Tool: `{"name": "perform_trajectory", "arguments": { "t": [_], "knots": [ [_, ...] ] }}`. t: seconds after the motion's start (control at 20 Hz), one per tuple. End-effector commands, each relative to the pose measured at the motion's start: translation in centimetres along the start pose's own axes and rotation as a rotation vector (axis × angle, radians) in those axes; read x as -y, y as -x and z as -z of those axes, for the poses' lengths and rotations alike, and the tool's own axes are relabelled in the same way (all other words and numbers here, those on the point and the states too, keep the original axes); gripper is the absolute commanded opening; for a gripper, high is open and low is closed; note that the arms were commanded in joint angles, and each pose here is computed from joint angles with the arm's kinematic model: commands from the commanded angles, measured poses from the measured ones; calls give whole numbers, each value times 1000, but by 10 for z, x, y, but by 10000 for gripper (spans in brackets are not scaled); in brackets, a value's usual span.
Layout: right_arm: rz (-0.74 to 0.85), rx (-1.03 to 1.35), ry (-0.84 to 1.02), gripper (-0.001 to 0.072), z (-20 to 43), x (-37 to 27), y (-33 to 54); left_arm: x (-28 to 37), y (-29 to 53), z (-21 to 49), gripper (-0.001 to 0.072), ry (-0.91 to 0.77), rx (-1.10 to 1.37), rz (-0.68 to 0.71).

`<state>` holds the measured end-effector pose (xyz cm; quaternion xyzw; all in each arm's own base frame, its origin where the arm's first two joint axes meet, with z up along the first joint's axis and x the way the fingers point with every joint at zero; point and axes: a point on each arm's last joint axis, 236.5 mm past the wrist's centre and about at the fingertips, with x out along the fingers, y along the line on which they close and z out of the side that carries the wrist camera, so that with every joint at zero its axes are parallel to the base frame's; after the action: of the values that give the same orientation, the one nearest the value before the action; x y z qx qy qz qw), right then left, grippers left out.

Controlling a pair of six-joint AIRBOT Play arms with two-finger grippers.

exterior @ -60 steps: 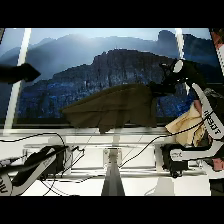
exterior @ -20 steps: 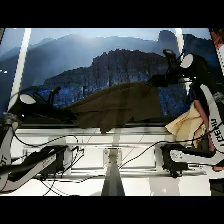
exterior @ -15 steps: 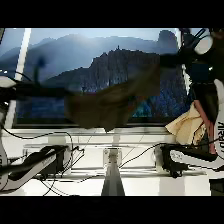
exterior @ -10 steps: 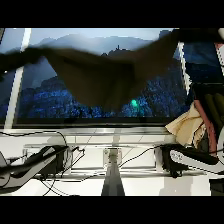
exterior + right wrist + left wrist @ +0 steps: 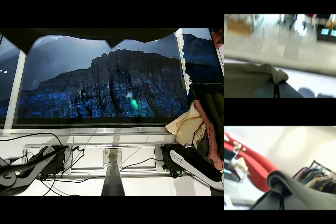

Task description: Fold the clothes and pants, and hang the long-sleeved shirts on hangers.

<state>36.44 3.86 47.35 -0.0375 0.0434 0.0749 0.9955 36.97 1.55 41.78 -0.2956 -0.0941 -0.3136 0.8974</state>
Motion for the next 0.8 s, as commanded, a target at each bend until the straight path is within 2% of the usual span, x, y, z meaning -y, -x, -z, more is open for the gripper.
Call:
{"name": "perform_trajectory", "arguments": {
  "t": [0.0, 0.05, 0.15, 0.3, 0.4, 0.5, 0.6, 0.75],
  "knots": [
    [11, 142, 16, 15, -43, -5, 72, 43, 9, -6, 18, -66, -5, 79],
    [13, 166, 19, 14, -49, -6, 85, 50, 10, -3, 18, -85, -20, 85],
    [16, 168, 22, 14, -49, -6, 93, 38, 12, 23, 17, -127, -135, -2],
    [-3, -2, 10, 14, -3, -6, 47, -28, 33, 94, 17, -44, -434, -289],
    [-20, -174, -7, 15, 53, -5, -7, -67, 50, 145, 17, -23, -629, -410],
    [-39, -356, -33, 15, 125, -4, -71, -86, 42, 196, 17, 22, -736, -401],
    [-58, -507, -69, 15, 201, -6, -128, -116, 23, 252, 17, 44, -789, -421],
    [-64, -670, -104, 15, 304, -6, -197, -185, -6, 311, 18, 39, -756, -549]
  ]
}}
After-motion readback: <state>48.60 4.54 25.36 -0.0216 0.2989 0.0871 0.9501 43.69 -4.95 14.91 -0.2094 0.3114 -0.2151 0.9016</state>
